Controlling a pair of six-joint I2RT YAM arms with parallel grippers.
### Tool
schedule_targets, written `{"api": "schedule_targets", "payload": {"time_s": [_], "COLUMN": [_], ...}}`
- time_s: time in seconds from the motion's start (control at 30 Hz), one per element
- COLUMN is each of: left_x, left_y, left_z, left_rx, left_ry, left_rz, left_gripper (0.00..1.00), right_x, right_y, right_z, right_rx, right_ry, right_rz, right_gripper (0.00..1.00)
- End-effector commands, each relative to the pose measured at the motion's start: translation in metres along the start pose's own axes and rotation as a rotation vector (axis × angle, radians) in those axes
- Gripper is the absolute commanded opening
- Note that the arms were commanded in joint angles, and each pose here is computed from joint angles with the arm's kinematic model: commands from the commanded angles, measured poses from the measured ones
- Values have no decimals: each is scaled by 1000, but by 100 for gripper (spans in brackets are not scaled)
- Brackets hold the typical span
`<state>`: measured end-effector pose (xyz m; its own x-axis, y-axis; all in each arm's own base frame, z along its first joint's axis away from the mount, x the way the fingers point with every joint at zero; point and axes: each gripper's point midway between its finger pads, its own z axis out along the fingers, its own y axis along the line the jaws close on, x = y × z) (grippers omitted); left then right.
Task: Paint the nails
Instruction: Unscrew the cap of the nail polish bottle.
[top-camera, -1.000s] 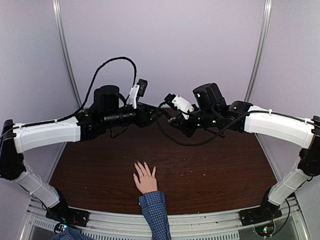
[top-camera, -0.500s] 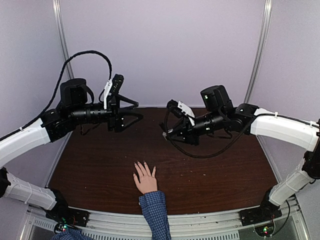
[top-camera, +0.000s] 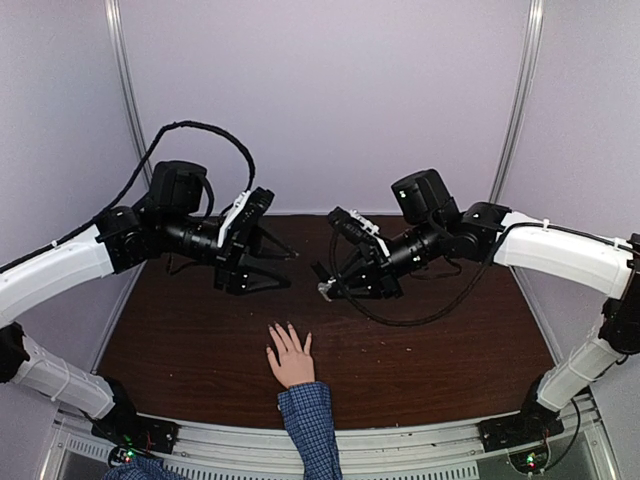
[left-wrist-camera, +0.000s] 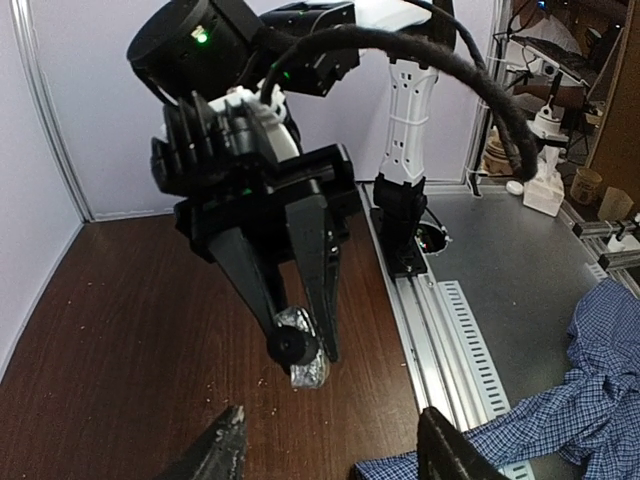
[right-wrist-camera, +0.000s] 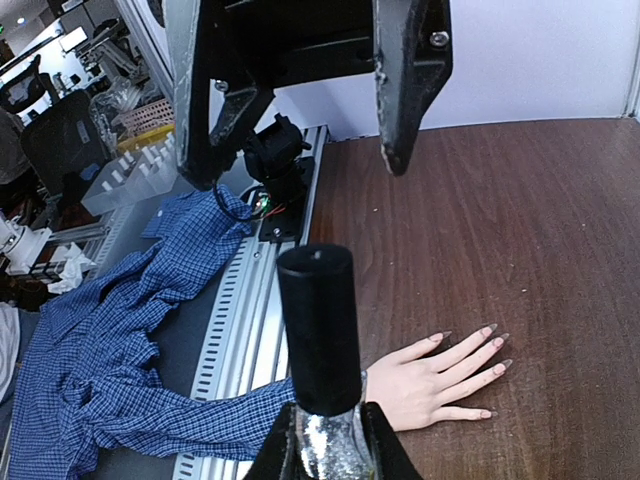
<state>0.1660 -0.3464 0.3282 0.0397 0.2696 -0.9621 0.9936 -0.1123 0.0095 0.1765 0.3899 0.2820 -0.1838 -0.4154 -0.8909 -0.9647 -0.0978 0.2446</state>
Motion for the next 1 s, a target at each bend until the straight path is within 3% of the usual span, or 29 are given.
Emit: {"api": "schedule_targets", "payload": {"time_s": [0.0, 0.4, 0.97], "left_x": [-9, -1, 9], "left_y": [-9, -23, -32], "left_z": [5, 24, 33], "left_rx": [39, 103, 131], "left_ry": [-10, 35, 71], "left_rz": [81, 145, 181], "left_gripper": [56, 52, 36], "right_x": [-4, 3, 1], "right_y": [20, 35, 33], "right_z": [7, 19, 23], "right_rx": [-118, -189, -191], "right_ry": [10, 52, 57], "right_rz": [-11, -5, -1], "right_gripper": [0, 0, 0]}}
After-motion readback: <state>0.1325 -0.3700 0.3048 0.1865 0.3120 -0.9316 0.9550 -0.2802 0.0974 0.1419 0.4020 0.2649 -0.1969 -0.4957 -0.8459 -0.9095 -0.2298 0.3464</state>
